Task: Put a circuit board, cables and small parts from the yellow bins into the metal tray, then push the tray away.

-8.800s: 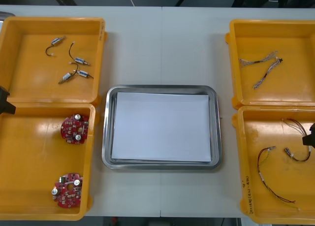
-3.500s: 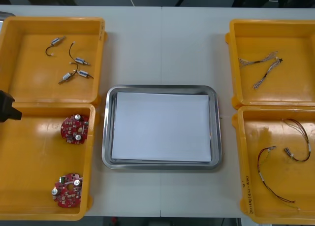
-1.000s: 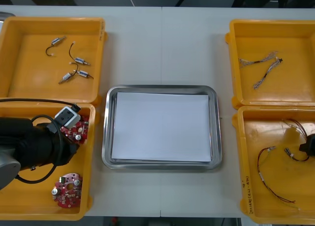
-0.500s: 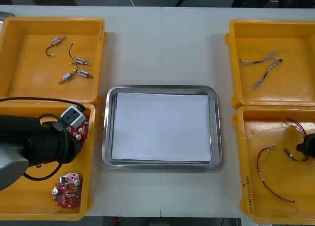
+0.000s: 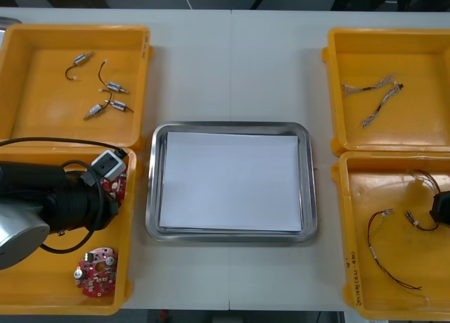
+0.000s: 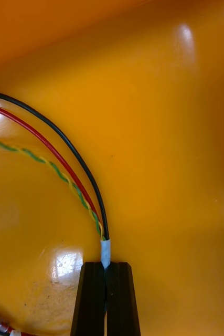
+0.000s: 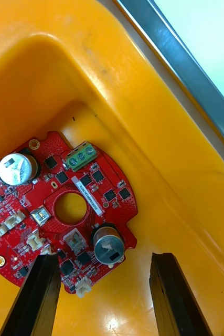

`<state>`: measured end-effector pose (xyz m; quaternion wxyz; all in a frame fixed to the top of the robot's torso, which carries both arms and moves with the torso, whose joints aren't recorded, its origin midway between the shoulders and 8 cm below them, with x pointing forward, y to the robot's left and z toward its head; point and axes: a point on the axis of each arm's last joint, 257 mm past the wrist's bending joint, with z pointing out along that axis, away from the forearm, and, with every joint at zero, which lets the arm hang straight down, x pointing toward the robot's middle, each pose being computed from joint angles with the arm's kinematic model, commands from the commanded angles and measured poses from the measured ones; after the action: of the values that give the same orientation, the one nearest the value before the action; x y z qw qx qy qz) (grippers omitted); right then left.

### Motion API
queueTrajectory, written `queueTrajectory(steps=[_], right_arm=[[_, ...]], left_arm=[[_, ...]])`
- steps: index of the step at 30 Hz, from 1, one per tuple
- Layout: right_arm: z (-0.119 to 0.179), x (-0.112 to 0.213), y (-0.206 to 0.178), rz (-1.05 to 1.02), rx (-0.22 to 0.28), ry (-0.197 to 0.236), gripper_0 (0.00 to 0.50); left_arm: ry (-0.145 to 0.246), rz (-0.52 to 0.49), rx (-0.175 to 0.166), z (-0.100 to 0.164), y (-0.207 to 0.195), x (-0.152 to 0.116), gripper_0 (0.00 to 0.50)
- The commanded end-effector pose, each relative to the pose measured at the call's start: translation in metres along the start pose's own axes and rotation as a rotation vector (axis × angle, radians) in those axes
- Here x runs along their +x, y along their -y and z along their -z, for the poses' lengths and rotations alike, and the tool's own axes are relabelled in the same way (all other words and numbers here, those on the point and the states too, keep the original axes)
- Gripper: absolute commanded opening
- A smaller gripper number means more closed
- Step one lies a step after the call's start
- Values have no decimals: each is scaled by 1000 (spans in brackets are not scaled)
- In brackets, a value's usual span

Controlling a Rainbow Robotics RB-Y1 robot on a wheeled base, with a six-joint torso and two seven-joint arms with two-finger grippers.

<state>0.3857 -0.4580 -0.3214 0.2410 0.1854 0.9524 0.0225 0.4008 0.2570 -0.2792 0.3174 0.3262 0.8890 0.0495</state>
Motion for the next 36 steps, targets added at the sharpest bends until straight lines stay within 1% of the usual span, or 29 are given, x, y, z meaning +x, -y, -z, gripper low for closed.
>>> queueTrajectory(steps=[1, 4, 5, 13, 17, 18, 19, 20, 21, 22, 23, 27, 34, 36], right_arm=[[0, 12, 4, -50, -15, -20, 0], [12, 6, 6, -48, -13, -17, 0], [20, 4, 7, -44, -7, -23, 0], [64, -5, 6, -14, 19, -27, 0], [86, -7, 5, 2, 33, -19, 0], [93, -7, 4, 7, 38, -17, 0], [97, -8, 4, 11, 41, -16, 0], [102, -6, 3, 21, 48, -21, 0], [105, -5, 2, 26, 50, -23, 0], [110, -4, 0, 36, 57, -25, 0], [114, -3, -1, 44, 62, -26, 0], [132, 0, -7, 90, 85, -26, 0], [160, -24, -37, 186, 71, 100, 0], [166, -27, -44, 216, 72, 122, 0]], left_arm=[[43, 67, -4, -2, -1, -18, 500], [47, 55, -10, -6, 0, -19, 500], [47, 52, -12, -7, 0, -19, 500], [46, 46, -9, -7, 0, -19, 500], [40, 40, -8, -8, 0, -17, 495], [41, 38, -7, -9, 1, -17, 403], [42, 36, -8, -8, 0, -18, 333], [42, 34, -8, -8, 0, -18, 217], [43, 32, -7, -8, 1, -18, 160], [41, 32, -7, -9, 1, -17, 10], [41, 26, -9, -9, 0, -17, 2], [41, 21, -12, -9, 0, -17, 2], [40, 20, -11, -9, 0, -16, 1], [40, 20, -12, -8, 0, -17, 0]])
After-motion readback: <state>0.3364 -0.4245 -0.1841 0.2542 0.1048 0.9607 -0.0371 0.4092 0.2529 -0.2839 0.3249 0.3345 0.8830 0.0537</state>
